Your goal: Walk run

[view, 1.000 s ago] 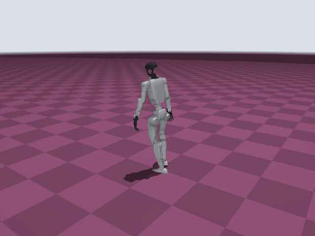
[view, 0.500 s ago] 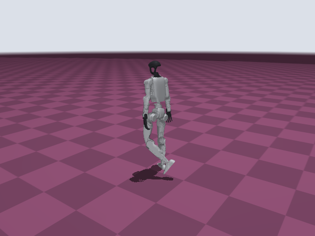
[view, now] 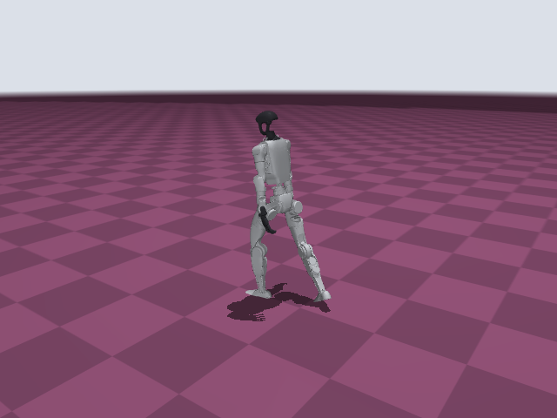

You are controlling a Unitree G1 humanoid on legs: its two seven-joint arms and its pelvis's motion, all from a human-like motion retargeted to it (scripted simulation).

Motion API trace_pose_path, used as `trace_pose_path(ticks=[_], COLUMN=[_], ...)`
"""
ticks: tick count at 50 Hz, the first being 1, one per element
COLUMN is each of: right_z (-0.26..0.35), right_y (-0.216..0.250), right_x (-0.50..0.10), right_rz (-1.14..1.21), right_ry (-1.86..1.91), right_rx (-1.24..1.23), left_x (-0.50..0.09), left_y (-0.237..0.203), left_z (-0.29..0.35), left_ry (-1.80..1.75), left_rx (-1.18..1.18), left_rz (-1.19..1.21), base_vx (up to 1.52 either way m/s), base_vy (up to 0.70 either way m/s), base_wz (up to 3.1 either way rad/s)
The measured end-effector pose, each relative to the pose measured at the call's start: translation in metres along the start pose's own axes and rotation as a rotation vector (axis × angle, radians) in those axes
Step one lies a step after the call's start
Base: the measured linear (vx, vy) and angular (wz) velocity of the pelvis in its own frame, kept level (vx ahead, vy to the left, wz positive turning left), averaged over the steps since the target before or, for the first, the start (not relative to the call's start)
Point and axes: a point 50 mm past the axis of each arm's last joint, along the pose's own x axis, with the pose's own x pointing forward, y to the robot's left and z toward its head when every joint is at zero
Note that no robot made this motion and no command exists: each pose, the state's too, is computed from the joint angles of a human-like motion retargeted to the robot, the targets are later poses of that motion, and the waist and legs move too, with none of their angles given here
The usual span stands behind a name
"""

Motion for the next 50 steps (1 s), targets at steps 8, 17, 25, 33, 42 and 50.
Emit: trace_pose_path(ticks=[8, 17, 25, 33, 42, 50], right_z=[-0.054, -0.061, -0.059, -0.054, -0.043, -0.025], right_y=[0.037, 0.069, 0.076, 0.069, 0.028, -0.02], right_x=[-0.016, -0.029, -0.031, -0.027, -0.009, 0.005], right_rz=[0.058, 0.205, 0.287, 0.237, 0.119, -0.079], right_ry=[0.171, 0.212, 0.188, 0.18, 0.114, 0.126], right_rx=[-0.033, 0.241, 0.193, 0.225, 0.212, 0.466], left_x=[-0.027, -0.069, -0.083, -0.028, -0.003, 0.005], left_y=[0.071, 0.125, 0.135, 0.066, 0.014, -0.021], left_z=[0.04, 0.095, 0.111, 0.059, -0.01, -0.013], left_ry=[-0.246, -0.48, -0.522, -0.323, -0.015, -0.041], left_rx=[-0.054, -0.082, 0.085, 0.104, 0.227, 0.099], left_rz=[0.278, 0.408, 0.484, 0.28, 0.074, -0.013], base_vx=[0.72, 0.51, 0.62, 0.91, 0.67, 0.53], base_vy=[0.11, 0.01, -0.08, -0.12, -0.1, 0.0], base_wz=[-0.19, 0.43, 0.23, 0.17, 0.33, -0.32])
